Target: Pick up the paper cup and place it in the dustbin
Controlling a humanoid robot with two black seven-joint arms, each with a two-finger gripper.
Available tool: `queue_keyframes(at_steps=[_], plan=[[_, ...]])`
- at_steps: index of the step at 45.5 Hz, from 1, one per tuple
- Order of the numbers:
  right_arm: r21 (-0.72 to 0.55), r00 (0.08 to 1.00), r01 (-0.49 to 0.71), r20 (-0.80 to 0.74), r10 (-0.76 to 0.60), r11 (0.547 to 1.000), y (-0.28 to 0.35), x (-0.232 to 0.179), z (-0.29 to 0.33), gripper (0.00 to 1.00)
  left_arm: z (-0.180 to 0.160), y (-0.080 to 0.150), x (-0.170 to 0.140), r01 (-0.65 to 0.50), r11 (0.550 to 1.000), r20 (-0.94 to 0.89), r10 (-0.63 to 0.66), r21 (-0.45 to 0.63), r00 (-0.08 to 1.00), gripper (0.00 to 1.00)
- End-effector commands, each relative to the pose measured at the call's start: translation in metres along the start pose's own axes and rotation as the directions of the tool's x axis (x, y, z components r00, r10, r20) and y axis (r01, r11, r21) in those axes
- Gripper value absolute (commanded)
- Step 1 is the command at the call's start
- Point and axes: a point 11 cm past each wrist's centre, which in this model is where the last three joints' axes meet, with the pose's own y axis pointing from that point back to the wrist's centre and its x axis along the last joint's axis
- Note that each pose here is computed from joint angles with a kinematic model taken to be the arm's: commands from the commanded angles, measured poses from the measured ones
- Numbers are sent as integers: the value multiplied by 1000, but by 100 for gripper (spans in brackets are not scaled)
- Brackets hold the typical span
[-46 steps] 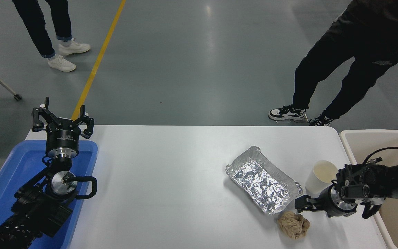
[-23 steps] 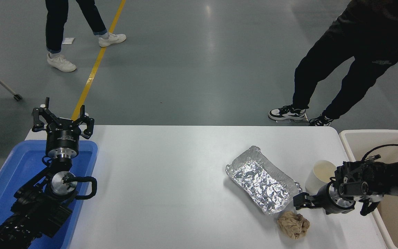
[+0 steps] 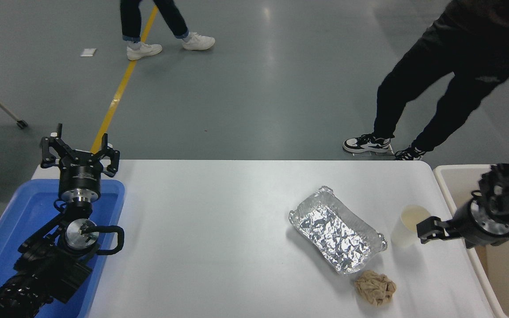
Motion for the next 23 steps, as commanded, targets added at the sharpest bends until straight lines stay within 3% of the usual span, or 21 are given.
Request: queue_keyframes(at_steps=[1, 9, 23], plan=[[15, 998, -54, 31, 53, 998, 92, 8, 0, 100, 0, 0, 0, -1, 1000, 1, 1, 1, 1000, 99], [113, 991, -125, -37, 130, 986, 174, 33, -44, 100, 0, 0, 0, 1, 1000, 0, -1, 1, 1000, 99], [194, 972, -154, -148, 184, 969, 197, 44, -94, 100, 1, 0, 0, 1, 1000, 2, -1, 0, 1000, 99]])
